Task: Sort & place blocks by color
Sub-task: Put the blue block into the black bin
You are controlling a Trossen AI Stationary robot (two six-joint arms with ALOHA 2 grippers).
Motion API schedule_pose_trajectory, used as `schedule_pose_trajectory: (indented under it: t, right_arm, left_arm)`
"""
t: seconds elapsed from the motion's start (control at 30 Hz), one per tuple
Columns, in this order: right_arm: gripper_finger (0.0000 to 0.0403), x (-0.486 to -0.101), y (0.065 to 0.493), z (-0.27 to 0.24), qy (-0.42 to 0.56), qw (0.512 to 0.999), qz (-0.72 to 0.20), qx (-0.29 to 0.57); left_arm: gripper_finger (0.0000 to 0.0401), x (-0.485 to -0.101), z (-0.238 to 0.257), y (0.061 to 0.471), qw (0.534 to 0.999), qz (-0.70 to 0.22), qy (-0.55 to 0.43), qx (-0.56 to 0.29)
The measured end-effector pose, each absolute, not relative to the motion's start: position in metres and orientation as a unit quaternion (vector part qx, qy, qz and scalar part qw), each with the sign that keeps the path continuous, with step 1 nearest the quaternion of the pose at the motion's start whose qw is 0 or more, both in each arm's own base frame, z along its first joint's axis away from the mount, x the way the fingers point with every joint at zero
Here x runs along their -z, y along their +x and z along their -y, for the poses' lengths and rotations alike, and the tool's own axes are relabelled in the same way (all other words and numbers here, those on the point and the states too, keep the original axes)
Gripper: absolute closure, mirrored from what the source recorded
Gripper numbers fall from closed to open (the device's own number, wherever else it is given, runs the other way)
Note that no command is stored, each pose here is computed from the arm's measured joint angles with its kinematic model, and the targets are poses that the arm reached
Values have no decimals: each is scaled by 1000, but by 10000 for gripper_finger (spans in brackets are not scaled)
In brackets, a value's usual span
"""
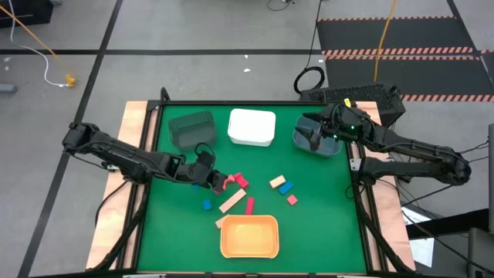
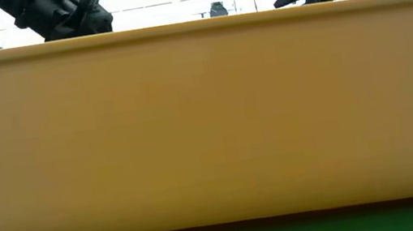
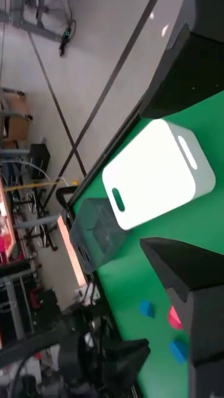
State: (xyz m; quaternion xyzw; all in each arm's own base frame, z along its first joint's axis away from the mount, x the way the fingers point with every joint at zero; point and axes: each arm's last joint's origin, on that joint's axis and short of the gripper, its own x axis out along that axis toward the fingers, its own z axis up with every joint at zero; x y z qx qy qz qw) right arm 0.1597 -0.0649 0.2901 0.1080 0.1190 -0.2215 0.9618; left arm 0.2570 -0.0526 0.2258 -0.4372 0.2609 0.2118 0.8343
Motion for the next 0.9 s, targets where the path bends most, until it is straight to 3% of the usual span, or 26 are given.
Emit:
schedule_pose_trajectory:
  t: [0.2,0.5,0.77,0.9]
  right_arm:
    - [83,-291,160,65,107,962,-117,220]
    - [83,-291,160,65,110,962,-114,223]
    - [83,-298,161,66,130,963,-71,223]
    - [83,-302,162,66,130,965,-49,222]
  left_arm:
    - [343,-226,51,258,848,-263,-410,-208]
    - [343,-223,40,257,824,-283,-439,-219]
    - [343,-205,23,231,682,-400,-520,-322]
    - [343,-199,25,220,639,-456,-517,-341]
